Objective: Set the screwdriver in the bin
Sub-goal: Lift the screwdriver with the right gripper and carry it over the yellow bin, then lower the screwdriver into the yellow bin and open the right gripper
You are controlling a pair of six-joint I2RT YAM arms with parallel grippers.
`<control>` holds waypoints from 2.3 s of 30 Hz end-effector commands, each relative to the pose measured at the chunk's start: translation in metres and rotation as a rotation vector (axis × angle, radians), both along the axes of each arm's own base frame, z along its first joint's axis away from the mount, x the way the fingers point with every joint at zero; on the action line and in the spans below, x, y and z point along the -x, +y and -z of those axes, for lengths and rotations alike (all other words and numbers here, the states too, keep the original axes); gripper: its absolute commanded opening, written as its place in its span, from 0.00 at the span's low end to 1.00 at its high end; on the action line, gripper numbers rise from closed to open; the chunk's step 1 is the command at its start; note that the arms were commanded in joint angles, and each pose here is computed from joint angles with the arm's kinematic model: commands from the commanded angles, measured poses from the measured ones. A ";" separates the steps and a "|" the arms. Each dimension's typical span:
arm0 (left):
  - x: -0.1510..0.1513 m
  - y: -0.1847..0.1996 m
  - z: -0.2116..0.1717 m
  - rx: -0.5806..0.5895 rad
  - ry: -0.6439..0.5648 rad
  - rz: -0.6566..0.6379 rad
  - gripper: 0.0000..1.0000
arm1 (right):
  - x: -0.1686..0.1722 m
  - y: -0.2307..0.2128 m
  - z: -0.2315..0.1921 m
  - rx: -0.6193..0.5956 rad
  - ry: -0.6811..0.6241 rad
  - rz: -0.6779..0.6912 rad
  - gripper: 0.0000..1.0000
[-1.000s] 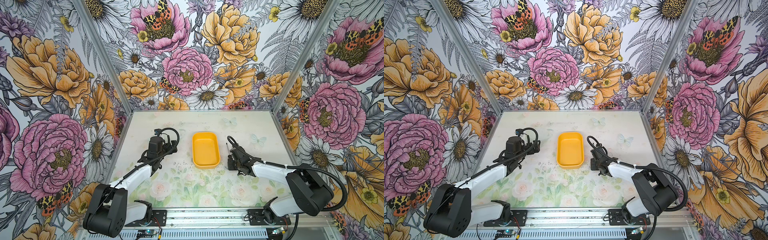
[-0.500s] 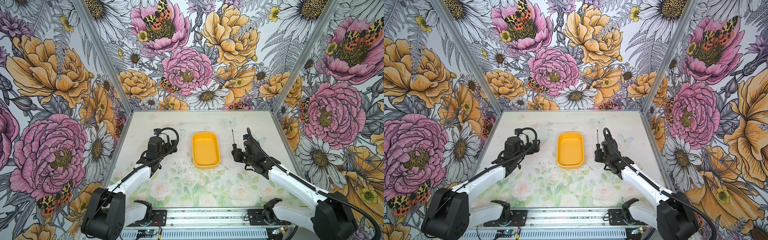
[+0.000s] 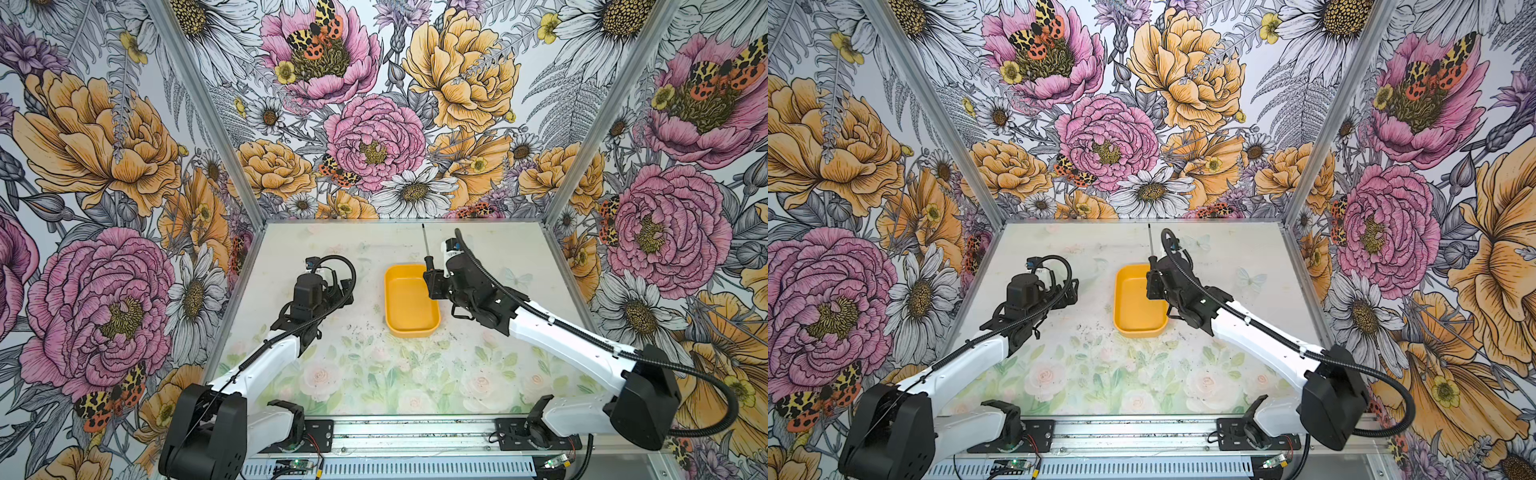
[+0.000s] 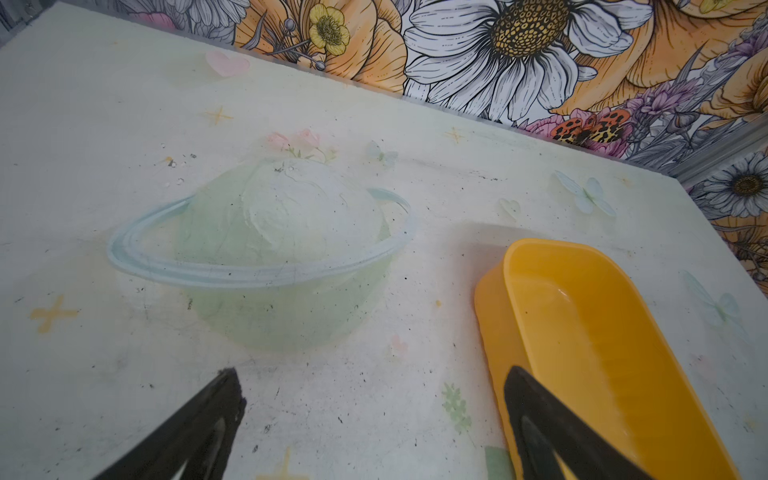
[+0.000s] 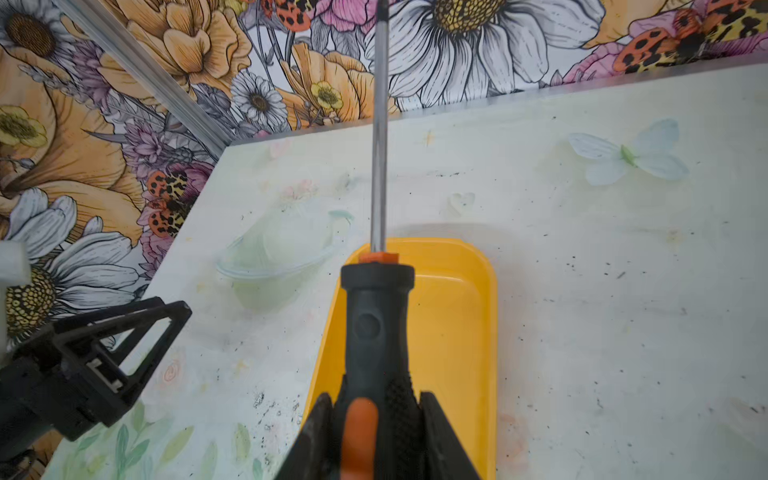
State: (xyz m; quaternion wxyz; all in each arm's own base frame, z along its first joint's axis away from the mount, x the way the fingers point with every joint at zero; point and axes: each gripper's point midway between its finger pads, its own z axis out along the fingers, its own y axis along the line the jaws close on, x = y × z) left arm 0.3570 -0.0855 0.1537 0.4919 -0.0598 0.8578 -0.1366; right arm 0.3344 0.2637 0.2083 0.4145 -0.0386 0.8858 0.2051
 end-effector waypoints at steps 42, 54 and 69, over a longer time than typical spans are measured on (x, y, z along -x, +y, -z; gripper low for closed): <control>0.011 0.021 0.005 -0.062 -0.010 -0.084 0.99 | 0.001 0.031 0.141 0.122 0.326 0.110 0.00; 0.014 0.022 0.002 -0.042 -0.040 -0.089 0.99 | -0.001 0.031 0.158 0.134 0.363 0.122 0.00; 0.008 0.017 0.008 -0.033 -0.009 -0.075 0.99 | -0.012 0.023 0.168 0.126 0.396 0.144 0.00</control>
